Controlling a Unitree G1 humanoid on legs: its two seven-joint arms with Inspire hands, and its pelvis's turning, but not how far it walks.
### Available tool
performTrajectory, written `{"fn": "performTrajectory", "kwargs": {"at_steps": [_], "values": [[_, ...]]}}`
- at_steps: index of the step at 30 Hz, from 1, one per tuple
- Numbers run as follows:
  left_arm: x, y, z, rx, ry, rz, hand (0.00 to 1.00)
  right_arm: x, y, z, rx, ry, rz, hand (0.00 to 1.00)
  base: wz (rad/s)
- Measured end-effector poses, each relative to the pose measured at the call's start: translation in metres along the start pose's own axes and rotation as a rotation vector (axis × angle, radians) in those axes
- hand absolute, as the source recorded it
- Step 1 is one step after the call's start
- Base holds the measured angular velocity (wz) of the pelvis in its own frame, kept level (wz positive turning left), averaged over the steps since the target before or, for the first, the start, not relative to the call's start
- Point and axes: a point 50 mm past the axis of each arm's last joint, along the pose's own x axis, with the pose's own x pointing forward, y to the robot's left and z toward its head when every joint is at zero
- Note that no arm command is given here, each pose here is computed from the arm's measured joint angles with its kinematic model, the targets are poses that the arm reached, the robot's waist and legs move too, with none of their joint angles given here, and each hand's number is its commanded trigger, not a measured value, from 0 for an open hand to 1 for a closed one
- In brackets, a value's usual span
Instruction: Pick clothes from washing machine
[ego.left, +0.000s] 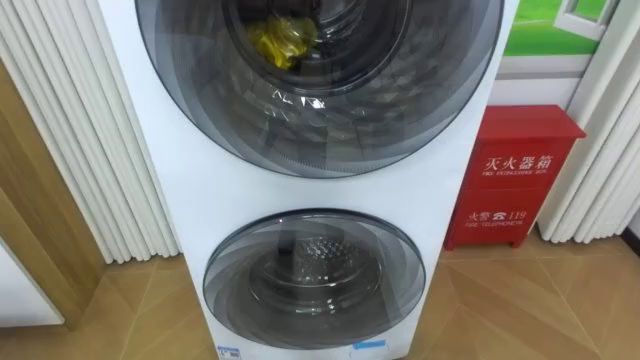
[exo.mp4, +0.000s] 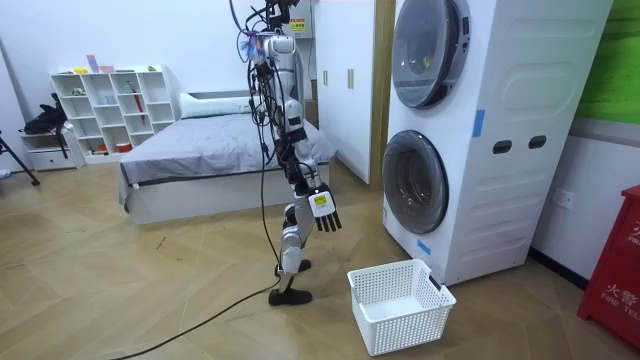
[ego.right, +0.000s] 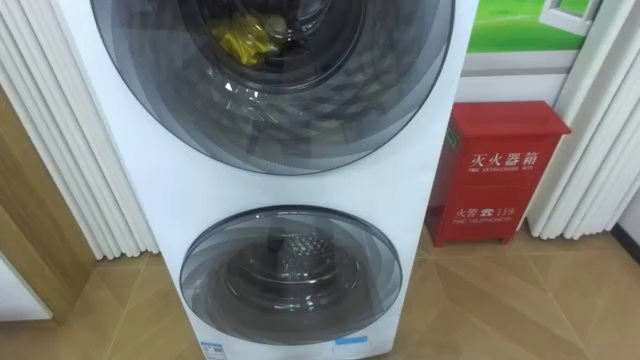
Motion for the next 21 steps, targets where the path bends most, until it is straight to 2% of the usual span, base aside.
{"fn": "performTrajectory", "kwargs": {"at_steps": [11, 21], "values": [[-0.0003, 0.0028, 0.0014, -0.005, -0.024, 0.027, 0.00, 0.0000, 0.0009, 0.0004, 0.010, -0.001, 0.025, 0.00, 0.00], [-0.0005, 0.0025, 0.0003, -0.006, -0.024, 0.025, 0.00, -0.0003, 0.0018, -0.0045, 0.097, 0.022, 0.041, 0.00, 0.00]]}}
